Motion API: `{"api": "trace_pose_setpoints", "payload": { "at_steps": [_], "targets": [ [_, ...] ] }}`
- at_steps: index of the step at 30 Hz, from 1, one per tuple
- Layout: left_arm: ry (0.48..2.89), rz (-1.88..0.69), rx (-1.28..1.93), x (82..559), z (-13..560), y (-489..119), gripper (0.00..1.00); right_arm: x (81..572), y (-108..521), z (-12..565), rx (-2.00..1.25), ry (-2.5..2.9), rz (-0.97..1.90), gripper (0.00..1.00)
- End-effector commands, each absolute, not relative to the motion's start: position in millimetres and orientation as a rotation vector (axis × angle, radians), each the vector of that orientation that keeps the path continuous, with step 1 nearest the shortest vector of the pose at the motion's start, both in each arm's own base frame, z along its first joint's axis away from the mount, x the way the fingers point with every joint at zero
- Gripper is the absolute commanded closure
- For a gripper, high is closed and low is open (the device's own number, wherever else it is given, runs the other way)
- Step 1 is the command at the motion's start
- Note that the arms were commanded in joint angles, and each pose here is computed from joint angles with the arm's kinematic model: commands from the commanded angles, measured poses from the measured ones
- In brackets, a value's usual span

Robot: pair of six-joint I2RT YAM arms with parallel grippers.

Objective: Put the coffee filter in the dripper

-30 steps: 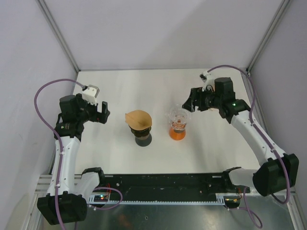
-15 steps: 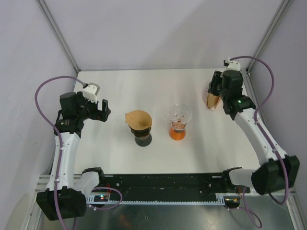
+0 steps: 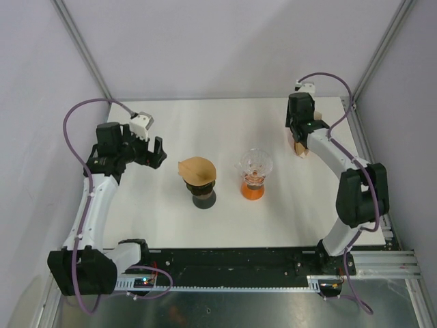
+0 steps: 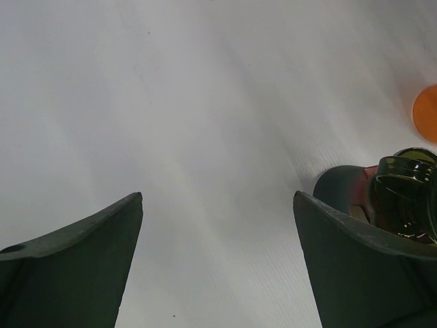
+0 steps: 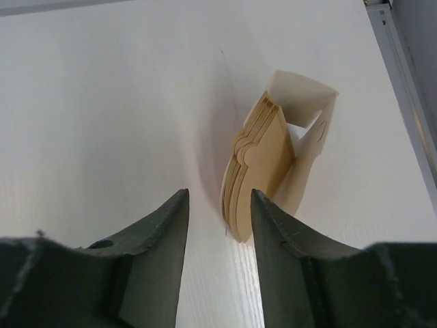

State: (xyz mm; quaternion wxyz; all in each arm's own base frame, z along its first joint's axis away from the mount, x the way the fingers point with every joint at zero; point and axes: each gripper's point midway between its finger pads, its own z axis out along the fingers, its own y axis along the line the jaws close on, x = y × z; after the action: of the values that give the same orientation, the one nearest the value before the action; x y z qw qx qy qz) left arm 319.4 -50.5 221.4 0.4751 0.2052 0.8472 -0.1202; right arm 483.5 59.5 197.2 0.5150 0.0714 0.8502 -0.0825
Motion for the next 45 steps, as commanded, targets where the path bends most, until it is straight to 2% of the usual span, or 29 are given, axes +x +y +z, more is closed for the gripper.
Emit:
{"api": "trace_pose_setpoints", "payload": {
  "at_steps": [1, 5, 9, 17, 23, 29, 31, 33, 35, 45],
  "targets": [
    [2.043, -0.299, 0.496, 329.7, 236.3, -52.6, 0.05, 503.5, 56.0, 202.4, 0.192, 2.003, -0.263, 0.51],
    [2.064, -0.291, 0.488, 333.7, 230.8, -50.2, 0.05, 497.0, 53.1, 169.8, 0.183, 2.096, -0.316, 0.44],
    [2.076, -0.292, 0.487, 336.3, 227.7, -49.6, 0.05, 487.8, 58.0, 147.5, 0.133, 2.160, -0.323, 0.43],
    [2.078, -0.283, 0.492, 336.4, 226.2, -48.4, 0.05, 481.4, 52.0, 122.8, 0.104, 2.224, -0.330, 0.61],
    [2.076, -0.290, 0.497, 336.4, 226.2, -49.5, 0.05, 493.0, 48.3, 134.0, 0.140, 2.174, -0.269, 0.53],
    [2.077, -0.295, 0.502, 336.1, 225.1, -50.4, 0.05, 509.3, 42.9, 155.8, 0.164, 2.065, -0.315, 0.63],
    [2.078, -0.293, 0.501, 336.4, 224.8, -49.9, 0.05, 512.6, 40.1, 152.4, 0.170, 2.071, -0.348, 0.60],
    [2.081, -0.292, 0.502, 336.3, 223.6, -49.7, 0.05, 517.8, 36.8, 152.1, 0.186, 2.076, -0.389, 0.51],
    [2.084, -0.295, 0.503, 336.3, 222.4, -50.0, 0.05, 522.1, 33.6, 148.5, 0.199, 2.092, -0.431, 0.45],
    [2.091, -0.292, 0.505, 336.6, 219.9, -49.4, 0.05, 537.2, 25.3, 145.0, 0.250, 2.089, -0.464, 0.46]
  ]
}}
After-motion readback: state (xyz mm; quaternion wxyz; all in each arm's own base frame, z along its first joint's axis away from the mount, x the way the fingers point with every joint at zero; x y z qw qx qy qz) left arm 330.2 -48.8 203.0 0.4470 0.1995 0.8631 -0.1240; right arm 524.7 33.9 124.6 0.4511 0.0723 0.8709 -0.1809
